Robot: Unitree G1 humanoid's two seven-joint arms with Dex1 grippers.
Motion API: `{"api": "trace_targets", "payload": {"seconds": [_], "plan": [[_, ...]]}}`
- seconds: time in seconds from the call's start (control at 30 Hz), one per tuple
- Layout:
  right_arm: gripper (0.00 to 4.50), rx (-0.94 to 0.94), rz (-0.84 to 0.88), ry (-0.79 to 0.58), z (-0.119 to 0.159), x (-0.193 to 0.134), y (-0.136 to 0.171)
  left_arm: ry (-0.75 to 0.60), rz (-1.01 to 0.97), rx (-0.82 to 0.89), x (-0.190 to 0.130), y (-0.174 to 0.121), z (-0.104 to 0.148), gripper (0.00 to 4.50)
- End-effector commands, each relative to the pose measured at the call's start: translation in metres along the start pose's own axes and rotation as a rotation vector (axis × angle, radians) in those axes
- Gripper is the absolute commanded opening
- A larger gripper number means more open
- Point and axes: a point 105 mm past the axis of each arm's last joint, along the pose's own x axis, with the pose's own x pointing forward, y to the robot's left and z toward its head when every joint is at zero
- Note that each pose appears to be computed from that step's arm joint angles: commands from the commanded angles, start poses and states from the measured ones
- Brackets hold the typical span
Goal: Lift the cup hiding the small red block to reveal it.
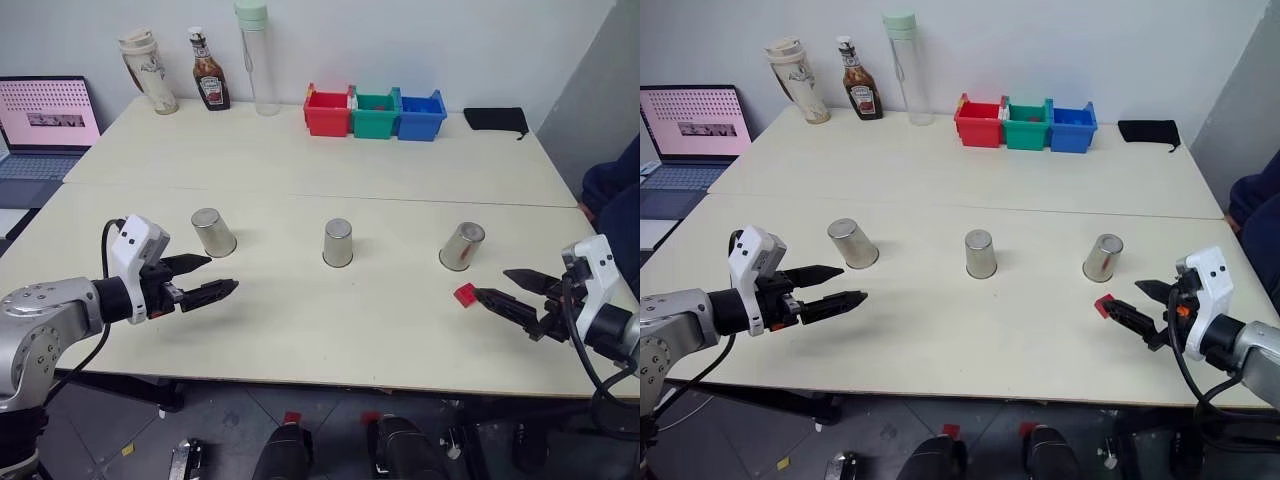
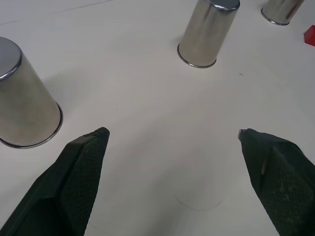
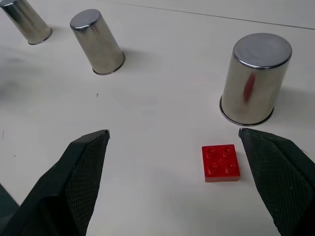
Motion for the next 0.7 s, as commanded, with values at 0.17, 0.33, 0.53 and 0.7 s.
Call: {"api": "trace_targets", "payload": {"seconds": [0.17, 0.33, 0.53, 0.7], "plan": [[4.47, -0.027, -0.001, -0.039, 0.006, -0.002, 0.006, -0.035, -0.031, 0.074, 0.001, -0.006, 0.020, 4.50], [4.47, -0.026, -0.011, -0.044, 0.005, -0.003, 0.006, -0.035, -0.032, 0.083, 0.001, -0.002, 0.023, 4.50], [4.47, -0.030, -0.009, -0.058, 0.009, -0.002, 0.008, -0.042, -0.053, 0.076, 0.005, -0.006, 0.024, 4.50], [4.47, -0.030, -0.019, -0.045, 0.006, -0.005, 0.006, -0.046, -0.070, 0.068, 0.010, -0.010, 0.022, 4.50]]}}
